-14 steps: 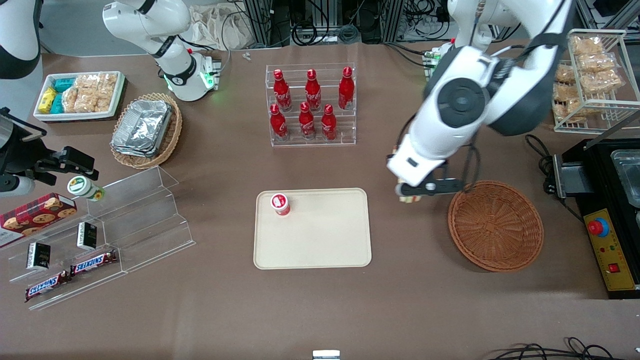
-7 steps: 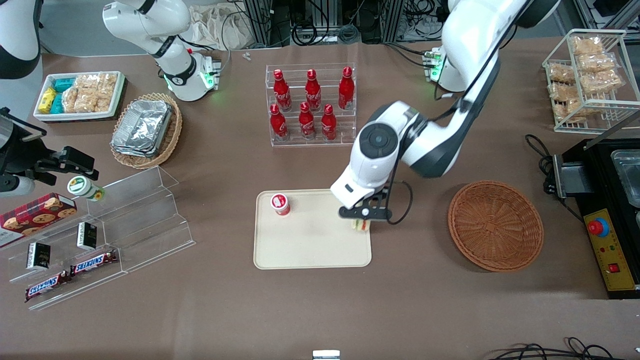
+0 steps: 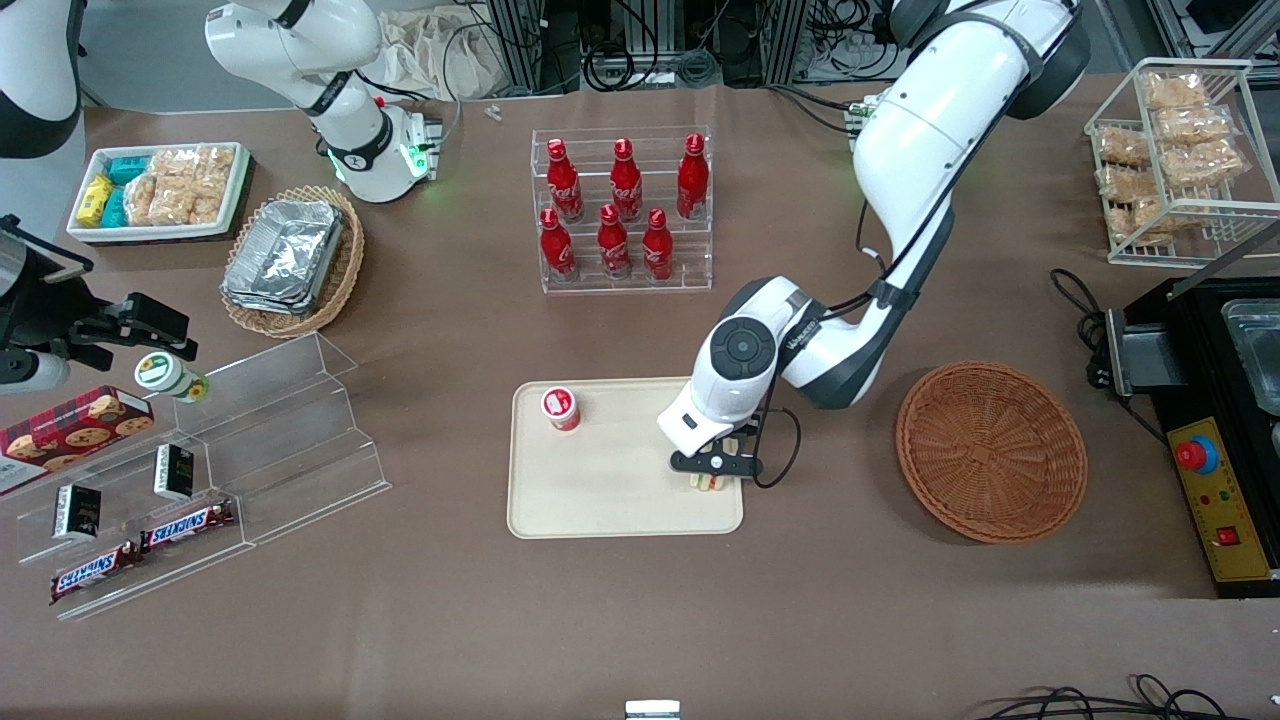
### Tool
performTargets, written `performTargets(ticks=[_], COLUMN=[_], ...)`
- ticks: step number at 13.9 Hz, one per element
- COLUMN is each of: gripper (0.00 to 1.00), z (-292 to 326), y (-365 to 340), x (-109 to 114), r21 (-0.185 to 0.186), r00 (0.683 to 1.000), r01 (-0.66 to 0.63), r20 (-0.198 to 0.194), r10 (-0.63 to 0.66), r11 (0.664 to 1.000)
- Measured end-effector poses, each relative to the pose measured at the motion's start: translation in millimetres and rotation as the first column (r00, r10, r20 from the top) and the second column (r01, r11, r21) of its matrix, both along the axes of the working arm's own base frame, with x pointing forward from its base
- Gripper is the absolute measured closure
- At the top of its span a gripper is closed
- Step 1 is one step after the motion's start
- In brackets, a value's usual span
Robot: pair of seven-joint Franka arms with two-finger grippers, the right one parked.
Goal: Place sandwich from basket to tray
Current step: 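Carry the sandwich over the cream tray and lower it, then open the left gripper to release the sandwich on the tray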
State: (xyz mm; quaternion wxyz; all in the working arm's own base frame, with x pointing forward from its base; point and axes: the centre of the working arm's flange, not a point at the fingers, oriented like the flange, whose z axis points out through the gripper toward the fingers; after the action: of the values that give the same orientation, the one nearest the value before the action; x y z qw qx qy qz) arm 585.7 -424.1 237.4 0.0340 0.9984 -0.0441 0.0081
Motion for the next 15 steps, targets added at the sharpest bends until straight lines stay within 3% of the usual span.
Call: performTargets(ticks=[6, 9, 12, 15], gripper=[0.25, 0.00, 0.00, 0.00], z=[12.3, 58.7, 149.1, 232.7], y=[-0.8, 10.6, 51.7, 123.8], x=[6.1, 6.5, 6.6, 9.5], r21=[-0.001, 0.066, 0.140, 0.161], r00=[1.000, 0.999, 0.997, 0.995], r01=[-0.008, -0.019, -0.051, -0.031], r20=[0.007, -0.037, -0.055, -0.085], r10=[0.008, 0.022, 0.060, 0.045], r11=[1.000, 0.998, 0.989, 0.986])
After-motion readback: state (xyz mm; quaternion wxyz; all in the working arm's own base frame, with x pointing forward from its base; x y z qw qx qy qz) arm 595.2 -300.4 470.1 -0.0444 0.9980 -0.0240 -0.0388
